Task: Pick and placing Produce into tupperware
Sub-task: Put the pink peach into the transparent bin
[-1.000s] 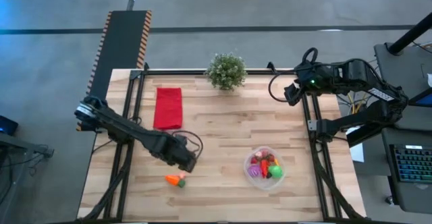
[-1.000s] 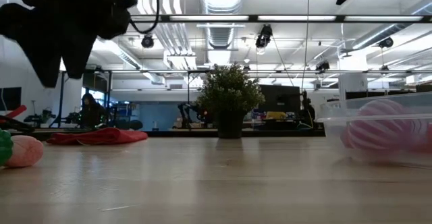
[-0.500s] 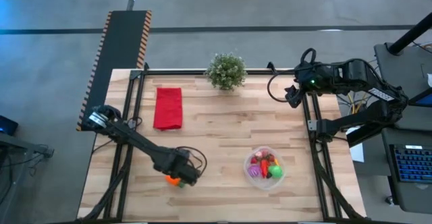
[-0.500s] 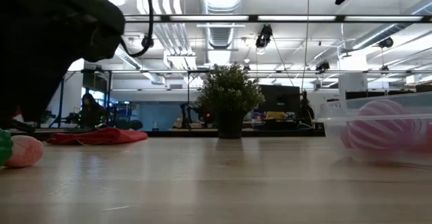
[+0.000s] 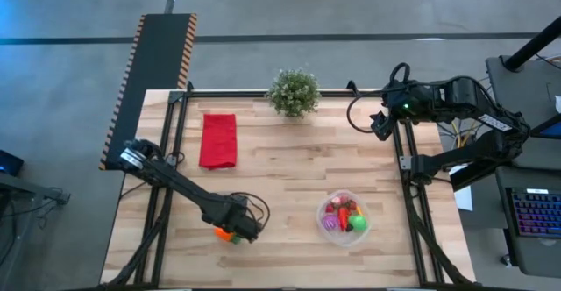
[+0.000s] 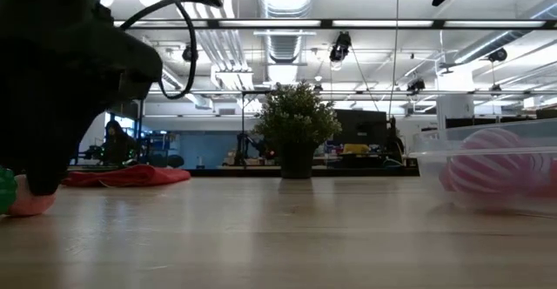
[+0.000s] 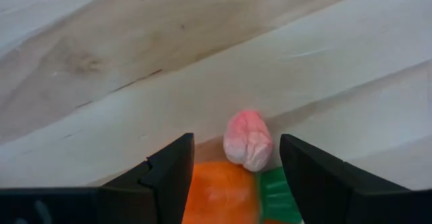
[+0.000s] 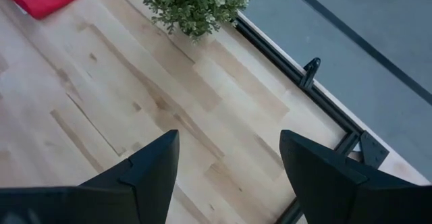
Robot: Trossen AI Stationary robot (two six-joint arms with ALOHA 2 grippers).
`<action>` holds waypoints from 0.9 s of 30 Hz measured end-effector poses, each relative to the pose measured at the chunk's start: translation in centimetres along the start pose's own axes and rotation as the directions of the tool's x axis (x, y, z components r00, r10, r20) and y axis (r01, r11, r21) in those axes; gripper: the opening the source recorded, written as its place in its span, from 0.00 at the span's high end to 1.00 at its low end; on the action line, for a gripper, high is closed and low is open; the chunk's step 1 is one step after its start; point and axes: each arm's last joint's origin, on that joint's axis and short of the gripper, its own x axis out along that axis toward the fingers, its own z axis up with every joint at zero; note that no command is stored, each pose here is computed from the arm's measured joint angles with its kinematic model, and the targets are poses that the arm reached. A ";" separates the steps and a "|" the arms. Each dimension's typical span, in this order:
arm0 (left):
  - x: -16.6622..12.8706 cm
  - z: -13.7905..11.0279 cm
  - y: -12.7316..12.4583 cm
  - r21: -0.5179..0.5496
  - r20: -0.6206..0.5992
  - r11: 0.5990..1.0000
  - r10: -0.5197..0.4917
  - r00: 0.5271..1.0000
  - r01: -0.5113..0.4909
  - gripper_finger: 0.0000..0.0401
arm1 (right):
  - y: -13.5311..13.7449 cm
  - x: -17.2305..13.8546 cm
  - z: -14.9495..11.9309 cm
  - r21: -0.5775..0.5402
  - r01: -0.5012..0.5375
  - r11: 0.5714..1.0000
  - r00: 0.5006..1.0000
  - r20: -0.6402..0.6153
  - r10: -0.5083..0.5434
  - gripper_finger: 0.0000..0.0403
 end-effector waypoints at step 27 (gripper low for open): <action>-1.3 1.4 -1.6 0.090 0.004 0.989 -0.115 0.993 0.114 0.87 | 0.0 0.0 0.0 0.001 0.000 1.000 1.000 0.002 0.000 0.38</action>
